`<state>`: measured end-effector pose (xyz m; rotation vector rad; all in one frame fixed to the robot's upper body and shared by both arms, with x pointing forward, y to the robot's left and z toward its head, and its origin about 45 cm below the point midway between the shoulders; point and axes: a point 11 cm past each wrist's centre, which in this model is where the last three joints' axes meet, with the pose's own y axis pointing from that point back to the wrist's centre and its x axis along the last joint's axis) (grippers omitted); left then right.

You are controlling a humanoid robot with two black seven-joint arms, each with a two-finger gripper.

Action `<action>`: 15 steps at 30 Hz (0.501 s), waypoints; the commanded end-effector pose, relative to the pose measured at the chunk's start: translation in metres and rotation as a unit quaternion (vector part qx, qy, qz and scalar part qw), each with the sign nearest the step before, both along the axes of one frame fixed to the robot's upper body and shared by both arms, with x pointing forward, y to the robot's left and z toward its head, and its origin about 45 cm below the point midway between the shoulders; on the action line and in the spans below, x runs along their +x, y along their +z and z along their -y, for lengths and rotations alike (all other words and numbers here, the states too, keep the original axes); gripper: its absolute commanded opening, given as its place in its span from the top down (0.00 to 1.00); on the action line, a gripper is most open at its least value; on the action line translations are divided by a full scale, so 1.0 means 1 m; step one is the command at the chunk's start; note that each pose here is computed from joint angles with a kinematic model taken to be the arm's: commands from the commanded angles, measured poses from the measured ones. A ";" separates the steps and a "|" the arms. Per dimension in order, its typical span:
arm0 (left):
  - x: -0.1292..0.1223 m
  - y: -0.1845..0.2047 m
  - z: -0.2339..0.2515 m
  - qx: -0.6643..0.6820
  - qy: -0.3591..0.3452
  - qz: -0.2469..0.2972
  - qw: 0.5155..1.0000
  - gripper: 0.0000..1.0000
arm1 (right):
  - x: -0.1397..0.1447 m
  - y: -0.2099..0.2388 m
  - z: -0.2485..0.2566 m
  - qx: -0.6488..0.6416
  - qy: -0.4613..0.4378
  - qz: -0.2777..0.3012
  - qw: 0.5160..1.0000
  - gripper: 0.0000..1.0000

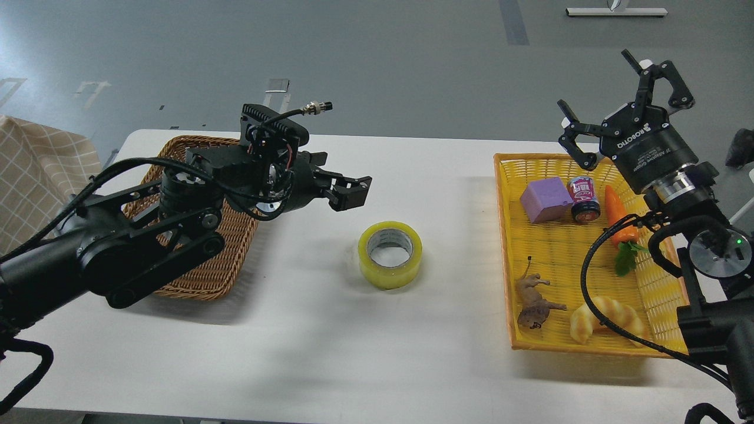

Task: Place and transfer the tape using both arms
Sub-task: 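Reach the left gripper toward the tape roll on the table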

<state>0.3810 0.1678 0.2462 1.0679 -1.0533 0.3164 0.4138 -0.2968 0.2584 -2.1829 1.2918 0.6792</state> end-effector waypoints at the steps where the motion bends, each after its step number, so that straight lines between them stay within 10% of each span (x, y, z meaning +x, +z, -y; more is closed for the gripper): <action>1: -0.002 -0.007 0.005 -0.002 0.001 -0.007 1.000 0.03 | -0.005 -0.009 0.002 0.000 -0.003 -0.010 1.000 0.00; 15: -0.013 -0.050 0.023 0.039 0.002 -0.045 0.998 0.03 | -0.008 -0.017 0.001 0.003 -0.004 -0.018 1.000 0.00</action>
